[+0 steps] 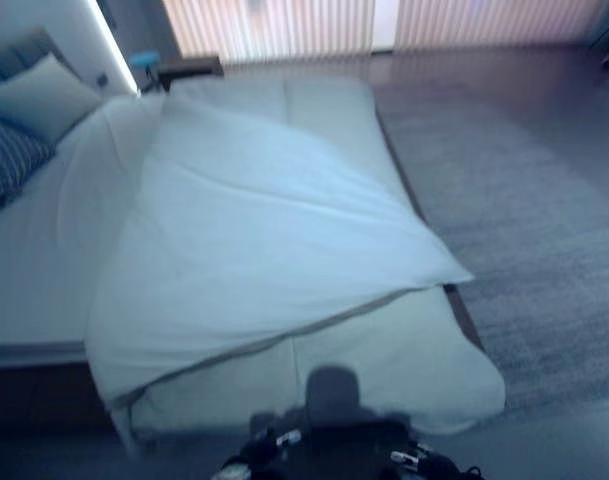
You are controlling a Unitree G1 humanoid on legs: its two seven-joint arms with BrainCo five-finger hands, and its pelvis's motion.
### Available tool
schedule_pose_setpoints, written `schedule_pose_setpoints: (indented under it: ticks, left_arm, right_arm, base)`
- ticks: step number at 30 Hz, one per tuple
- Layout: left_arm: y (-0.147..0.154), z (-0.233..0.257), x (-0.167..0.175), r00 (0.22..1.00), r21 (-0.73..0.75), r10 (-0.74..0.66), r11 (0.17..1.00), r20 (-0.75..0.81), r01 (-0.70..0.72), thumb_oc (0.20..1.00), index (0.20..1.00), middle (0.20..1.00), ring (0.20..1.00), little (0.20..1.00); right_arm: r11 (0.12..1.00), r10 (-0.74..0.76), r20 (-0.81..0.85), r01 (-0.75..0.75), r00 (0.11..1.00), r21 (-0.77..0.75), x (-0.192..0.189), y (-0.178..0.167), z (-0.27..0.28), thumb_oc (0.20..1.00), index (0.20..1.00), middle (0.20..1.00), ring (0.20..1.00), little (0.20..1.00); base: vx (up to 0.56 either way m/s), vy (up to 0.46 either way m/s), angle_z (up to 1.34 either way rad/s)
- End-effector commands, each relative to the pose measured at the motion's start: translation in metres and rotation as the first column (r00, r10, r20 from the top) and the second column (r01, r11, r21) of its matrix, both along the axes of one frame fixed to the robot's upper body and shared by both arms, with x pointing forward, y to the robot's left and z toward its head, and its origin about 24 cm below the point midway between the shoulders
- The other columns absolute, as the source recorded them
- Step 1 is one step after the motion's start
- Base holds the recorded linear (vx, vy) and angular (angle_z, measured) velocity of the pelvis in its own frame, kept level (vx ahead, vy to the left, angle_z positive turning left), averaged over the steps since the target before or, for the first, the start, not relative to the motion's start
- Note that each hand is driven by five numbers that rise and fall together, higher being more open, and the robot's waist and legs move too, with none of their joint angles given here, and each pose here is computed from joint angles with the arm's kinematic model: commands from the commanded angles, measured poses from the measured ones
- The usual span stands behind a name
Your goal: Make the bed
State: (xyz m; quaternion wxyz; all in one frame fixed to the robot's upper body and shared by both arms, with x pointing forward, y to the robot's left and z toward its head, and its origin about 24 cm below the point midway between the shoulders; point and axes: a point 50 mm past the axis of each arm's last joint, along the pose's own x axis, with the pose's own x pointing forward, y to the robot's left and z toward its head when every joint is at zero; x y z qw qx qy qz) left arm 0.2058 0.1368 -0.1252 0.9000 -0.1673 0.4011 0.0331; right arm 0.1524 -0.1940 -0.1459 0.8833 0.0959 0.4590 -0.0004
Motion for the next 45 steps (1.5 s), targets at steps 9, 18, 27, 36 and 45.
schedule_pose_setpoints:
  ticks: [9,18,27,36,45]
  left_arm:
    - [0.019,0.102,0.113,0.783,-0.39,0.527,0.832,0.331,-0.395,1.0,1.0,1.0,1.0,1.0]
    - [0.034,0.165,0.151,0.603,-0.592,0.697,0.69,0.389,-0.417,1.0,1.0,1.0,1.0,1.0]
    - [0.055,0.232,0.182,0.47,-0.68,0.773,0.617,0.427,-0.396,1.0,1.0,1.0,1.0,1.0]
    - [0.072,0.293,0.2,0.341,-0.764,0.842,0.528,0.417,-0.369,1.0,1.0,1.0,1.0,1.0]
    - [0.106,0.332,0.199,0.205,-0.786,0.886,0.463,0.416,-0.409,1.0,1.0,1.0,1.0,1.0]
  right_arm:
    - [0.936,-0.256,0.283,0.164,0.925,0.31,0.067,0.022,0.044,1.0,1.0,1.0,1.0,1.0]
    - [0.901,-0.289,0.364,0.124,0.885,0.416,0.088,0.032,0.067,1.0,1.0,1.0,1.0,1.0]
    - [0.904,-0.242,0.415,0.048,0.877,0.426,0.093,0.038,0.08,1.0,1.0,1.0,1.0,1.0]
    - [0.923,-0.223,0.398,0.061,0.89,0.381,0.084,0.033,0.073,1.0,1.0,1.0,1.0,1.0]
    - [0.924,-0.233,0.381,0.081,0.895,0.374,0.078,0.033,0.07,1.0,1.0,1.0,1.0,1.0]
  base:
    - [-0.09,0.011,0.07]
    - [-0.04,0.019,-0.04]
    - [0.02,0.021,-0.11]
    - [0.04,0.011,-0.07]
    - [0.03,0.007,-0.06]
